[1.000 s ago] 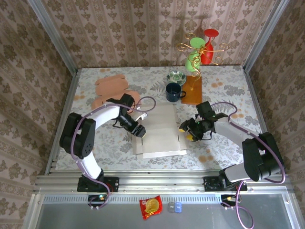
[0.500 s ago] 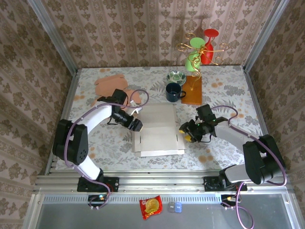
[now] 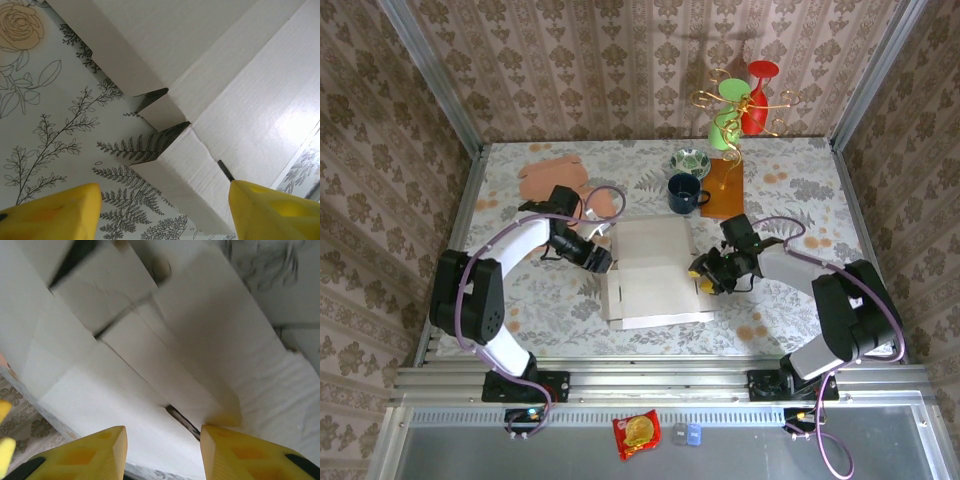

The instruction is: Fold the paper box

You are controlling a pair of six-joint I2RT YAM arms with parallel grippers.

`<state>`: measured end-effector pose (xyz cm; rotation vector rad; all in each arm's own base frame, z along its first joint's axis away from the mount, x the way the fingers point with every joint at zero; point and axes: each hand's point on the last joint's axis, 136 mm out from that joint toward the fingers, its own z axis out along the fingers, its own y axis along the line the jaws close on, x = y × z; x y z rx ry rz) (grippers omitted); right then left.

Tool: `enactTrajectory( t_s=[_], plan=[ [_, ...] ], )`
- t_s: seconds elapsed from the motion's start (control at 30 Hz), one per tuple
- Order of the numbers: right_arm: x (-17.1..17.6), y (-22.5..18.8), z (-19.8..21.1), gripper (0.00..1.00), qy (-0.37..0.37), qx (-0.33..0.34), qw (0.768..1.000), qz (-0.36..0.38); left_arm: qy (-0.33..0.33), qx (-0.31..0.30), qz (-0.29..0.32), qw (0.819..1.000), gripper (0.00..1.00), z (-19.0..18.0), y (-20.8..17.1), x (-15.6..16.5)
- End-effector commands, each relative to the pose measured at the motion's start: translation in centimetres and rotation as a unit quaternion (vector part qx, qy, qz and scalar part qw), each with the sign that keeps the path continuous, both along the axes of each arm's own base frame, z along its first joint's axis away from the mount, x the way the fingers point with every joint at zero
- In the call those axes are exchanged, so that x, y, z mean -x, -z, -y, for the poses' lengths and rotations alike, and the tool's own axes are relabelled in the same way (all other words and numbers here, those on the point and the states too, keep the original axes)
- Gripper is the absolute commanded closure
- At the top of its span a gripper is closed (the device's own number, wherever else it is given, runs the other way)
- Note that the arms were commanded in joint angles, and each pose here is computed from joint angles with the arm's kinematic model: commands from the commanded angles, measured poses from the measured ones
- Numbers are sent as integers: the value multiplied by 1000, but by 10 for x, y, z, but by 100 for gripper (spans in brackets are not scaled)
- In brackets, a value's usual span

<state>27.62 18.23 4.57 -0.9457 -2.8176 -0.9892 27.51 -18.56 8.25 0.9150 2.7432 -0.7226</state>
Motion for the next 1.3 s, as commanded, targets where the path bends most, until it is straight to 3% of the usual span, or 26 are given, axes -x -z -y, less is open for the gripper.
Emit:
enactTrajectory(
  t_s=[0.0,0.27,0.43,0.63,0.9,1.03,1.17,1.27],
  plan=[
    [-5,7,16,56,-17,27,999,-4,12,16,-27,999,31,4,6,10],
    [-7,17,24,56,-26,19,999,-21,43,40,-39,998,30,27,15,12],
    [-11,18,28,56,-20,20,999,-21,72,75,-90,990,31,45,19,27],
    [-13,20,28,56,-17,17,999,-24,80,68,-120,987,32,50,32,38],
    [-14,24,28,56,-16,14,999,-28,100,63,-112,987,34,62,38,39],
    [-16,24,29,57,-14,13,999,-29,110,68,-114,985,39,67,38,43],
    [-18,25,29,57,-13,12,999,-30,112,70,-120,984,56,68,35,45],
    [-20,25,28,57,-12,11,999,-29,112,63,-124,984,60,66,35,47]
  ],
)
